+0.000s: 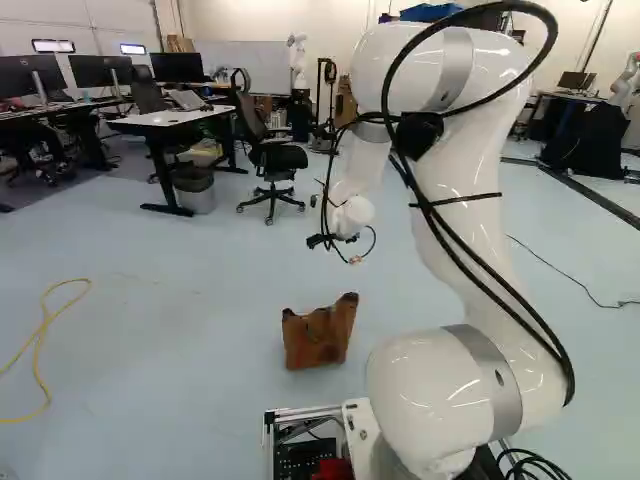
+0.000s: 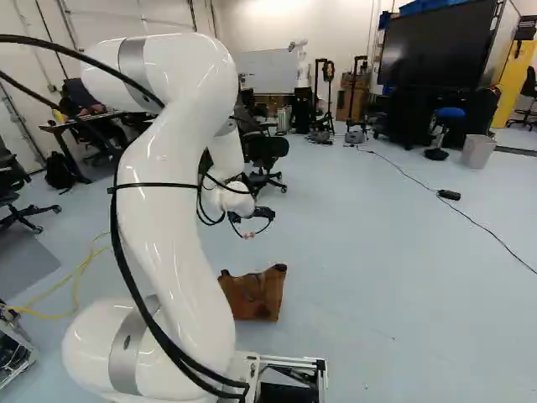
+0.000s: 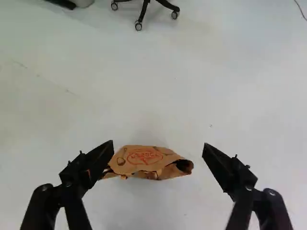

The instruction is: Pick up the grocery bag from the ground

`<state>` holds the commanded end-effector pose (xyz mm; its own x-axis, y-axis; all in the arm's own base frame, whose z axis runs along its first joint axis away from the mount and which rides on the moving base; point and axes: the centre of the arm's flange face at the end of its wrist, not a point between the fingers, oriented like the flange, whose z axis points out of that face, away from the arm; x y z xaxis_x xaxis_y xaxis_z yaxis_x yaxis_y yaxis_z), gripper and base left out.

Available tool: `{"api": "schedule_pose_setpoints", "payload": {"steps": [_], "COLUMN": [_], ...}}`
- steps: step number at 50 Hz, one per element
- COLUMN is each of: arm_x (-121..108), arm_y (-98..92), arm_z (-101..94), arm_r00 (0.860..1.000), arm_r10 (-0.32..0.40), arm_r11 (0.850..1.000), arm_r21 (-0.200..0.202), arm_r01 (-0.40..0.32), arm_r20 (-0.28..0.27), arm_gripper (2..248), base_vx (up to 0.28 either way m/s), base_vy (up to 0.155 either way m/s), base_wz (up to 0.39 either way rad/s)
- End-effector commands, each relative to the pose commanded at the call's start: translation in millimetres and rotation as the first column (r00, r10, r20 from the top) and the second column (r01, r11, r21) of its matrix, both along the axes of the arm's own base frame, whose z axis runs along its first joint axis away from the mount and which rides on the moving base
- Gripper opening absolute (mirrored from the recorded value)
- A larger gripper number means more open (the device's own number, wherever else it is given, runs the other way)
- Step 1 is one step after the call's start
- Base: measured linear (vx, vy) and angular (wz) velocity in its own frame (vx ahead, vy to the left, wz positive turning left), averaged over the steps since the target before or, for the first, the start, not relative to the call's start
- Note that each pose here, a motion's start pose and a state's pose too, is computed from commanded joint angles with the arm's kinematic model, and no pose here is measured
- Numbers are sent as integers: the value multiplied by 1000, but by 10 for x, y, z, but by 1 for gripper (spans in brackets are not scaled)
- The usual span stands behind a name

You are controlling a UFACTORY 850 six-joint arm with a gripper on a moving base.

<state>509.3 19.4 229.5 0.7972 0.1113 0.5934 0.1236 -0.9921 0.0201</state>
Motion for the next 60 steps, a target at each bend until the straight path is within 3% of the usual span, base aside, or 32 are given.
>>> {"api": "schedule_pose_setpoints", "payload": {"steps": [12, 20, 33, 40, 46, 60], "arm_x": [14, 37, 76, 96, 113, 144], "arm_y": [3, 3, 5, 5, 8, 20], "arm_z": [-174, -282, -457, -552, -634, -829], "arm_r00": [999, 995, 972, 951, 925, 831], "arm_r10": [13, 74, 214, 290, 358, 525], "arm_r11": [1000, 996, 964, 934, 898, 775], "arm_r21": [-8, -49, -139, -185, -223, -301], "arm_r01": [-13, -78, -225, -306, -379, -557], "arm_r20": [-53, -67, -92, -110, -128, -186], "arm_gripper": [247, 247, 247, 247, 247, 247], "base_vx": [0, 0, 0, 0, 0, 0], "base_vy": [0, 0, 0, 0, 0, 0], "base_wz": [0, 0, 0, 0, 0, 0]}}
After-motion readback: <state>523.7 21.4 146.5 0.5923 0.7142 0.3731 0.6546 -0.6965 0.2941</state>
